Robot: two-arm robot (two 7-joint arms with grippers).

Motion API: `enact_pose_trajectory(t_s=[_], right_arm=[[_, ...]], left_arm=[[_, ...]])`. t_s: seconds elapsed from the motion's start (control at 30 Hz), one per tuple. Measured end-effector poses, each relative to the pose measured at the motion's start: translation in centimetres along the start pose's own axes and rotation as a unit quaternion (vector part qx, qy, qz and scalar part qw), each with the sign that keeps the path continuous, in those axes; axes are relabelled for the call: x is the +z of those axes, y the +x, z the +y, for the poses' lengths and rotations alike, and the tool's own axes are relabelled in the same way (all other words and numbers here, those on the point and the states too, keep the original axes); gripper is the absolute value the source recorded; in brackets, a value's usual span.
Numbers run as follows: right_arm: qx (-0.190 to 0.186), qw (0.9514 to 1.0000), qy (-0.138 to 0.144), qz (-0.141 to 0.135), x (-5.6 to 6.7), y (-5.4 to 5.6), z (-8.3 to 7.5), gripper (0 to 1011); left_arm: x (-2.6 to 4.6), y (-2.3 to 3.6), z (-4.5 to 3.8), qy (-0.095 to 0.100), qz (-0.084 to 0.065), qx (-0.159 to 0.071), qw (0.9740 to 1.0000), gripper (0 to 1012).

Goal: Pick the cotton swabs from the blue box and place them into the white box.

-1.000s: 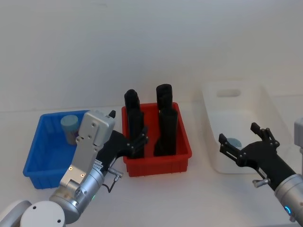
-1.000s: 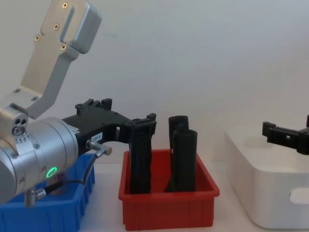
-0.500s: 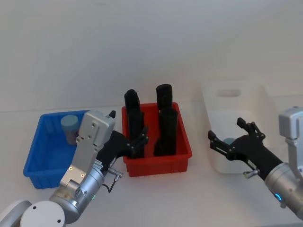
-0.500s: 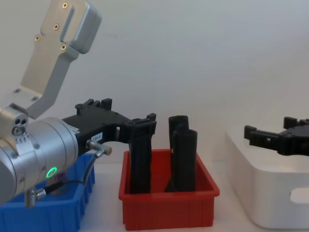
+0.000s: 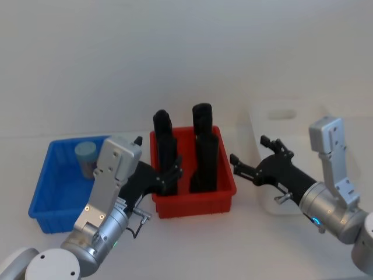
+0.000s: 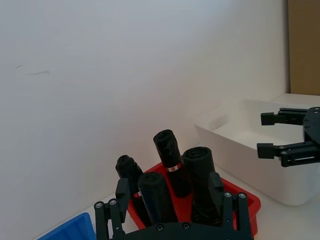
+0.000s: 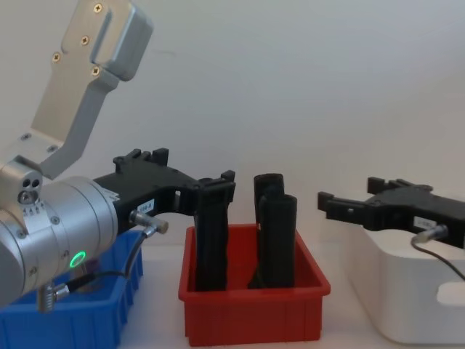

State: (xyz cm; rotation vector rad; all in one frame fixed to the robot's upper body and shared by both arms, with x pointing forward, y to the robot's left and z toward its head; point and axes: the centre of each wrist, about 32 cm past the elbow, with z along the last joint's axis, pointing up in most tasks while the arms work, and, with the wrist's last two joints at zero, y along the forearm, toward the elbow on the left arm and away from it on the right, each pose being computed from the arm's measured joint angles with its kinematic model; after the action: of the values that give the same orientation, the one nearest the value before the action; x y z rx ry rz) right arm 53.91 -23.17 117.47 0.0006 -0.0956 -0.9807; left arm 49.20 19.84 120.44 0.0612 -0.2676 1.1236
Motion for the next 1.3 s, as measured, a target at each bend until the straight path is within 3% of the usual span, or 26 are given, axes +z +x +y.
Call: enact_pose_trajectory(t_s=[0.23,0.67,1.1,1.3], right_arm=[[0.029,0.9996,0.003,-0.002,-0.5,1.0,3.0,1001],[0.061,0.9981,-0.005,0.002,-1.5,2.3,7.1,1001],[0.091,0.9956,-0.019,0.005,-2.3,2.9,10.4,1000],[0.108,0.9937,-0.026,0.008,-2.5,2.9,11.5,907]], left_arm=[[0.0,0.0,0.0,0.0,0.0,0.0,1.0,1004],[0.0,0.0,0.0,0.0,0.0,0.0,1.0,1004],[0.0,0.0,0.0,0.0,0.0,0.0,1.0,1004],[0.0,0.0,0.0,0.0,0.0,0.0,1.0,1004]])
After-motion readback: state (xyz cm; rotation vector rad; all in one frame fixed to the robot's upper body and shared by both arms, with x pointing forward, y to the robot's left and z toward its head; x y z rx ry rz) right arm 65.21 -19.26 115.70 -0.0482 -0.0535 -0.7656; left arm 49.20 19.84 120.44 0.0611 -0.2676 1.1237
